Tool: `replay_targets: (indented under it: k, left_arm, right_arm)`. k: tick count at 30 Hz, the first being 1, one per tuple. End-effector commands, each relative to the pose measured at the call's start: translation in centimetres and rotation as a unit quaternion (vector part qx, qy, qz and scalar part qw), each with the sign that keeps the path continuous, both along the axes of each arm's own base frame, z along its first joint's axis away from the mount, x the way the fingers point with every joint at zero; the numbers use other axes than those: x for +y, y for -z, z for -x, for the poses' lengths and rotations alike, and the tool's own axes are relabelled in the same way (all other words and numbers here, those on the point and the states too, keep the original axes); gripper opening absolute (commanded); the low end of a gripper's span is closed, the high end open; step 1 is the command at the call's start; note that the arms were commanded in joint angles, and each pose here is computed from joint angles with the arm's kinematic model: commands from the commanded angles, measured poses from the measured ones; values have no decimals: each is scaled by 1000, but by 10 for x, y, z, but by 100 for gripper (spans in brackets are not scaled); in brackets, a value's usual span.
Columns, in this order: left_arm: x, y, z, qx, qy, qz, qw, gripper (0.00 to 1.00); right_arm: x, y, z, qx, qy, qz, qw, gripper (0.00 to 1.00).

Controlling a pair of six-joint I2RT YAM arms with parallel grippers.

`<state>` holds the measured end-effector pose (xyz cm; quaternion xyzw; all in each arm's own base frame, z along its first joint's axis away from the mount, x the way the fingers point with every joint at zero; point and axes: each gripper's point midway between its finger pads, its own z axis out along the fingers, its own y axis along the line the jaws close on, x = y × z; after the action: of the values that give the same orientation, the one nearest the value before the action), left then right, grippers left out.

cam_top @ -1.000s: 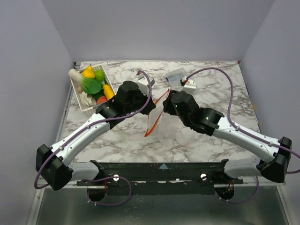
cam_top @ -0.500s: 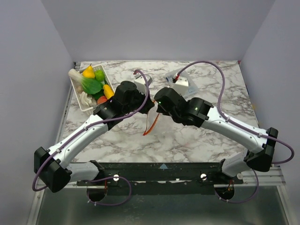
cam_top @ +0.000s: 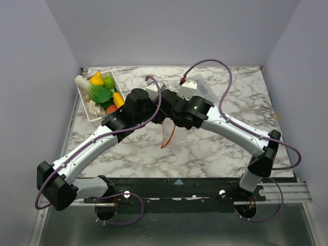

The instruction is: Place the food in the zip-top bag and seal the zipper

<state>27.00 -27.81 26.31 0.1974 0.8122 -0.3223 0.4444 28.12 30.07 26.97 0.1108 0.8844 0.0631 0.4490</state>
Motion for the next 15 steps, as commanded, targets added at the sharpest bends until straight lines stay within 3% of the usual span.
replay_targets:
  k: [1, 6, 7, 9, 15]
  left_arm:
    - [-5, -9, 5, -9, 10, 21, 1000, 0]
    - [-3, -12, 6, -13, 11, 24, 1000, 0]
    - [-3, -12, 7, -13, 11, 25, 1000, 0]
    - [-3, -11, 6, -13, 10, 24, 1000, 0]
    - [-3, -12, 8, -4, 4, 34, 999, 0]
  right_arm:
    - [-19, 15, -4, 1, 44, 63, 997, 45]
    - [-22, 22, -9, -12, 54, 70, 996, 31]
    - [-21, 22, -10, -14, 52, 66, 996, 25]
    - [-17, 23, -10, -16, 40, 60, 997, 3]
    - [-42, 11, -4, -40, 79, 46, 995, 1]
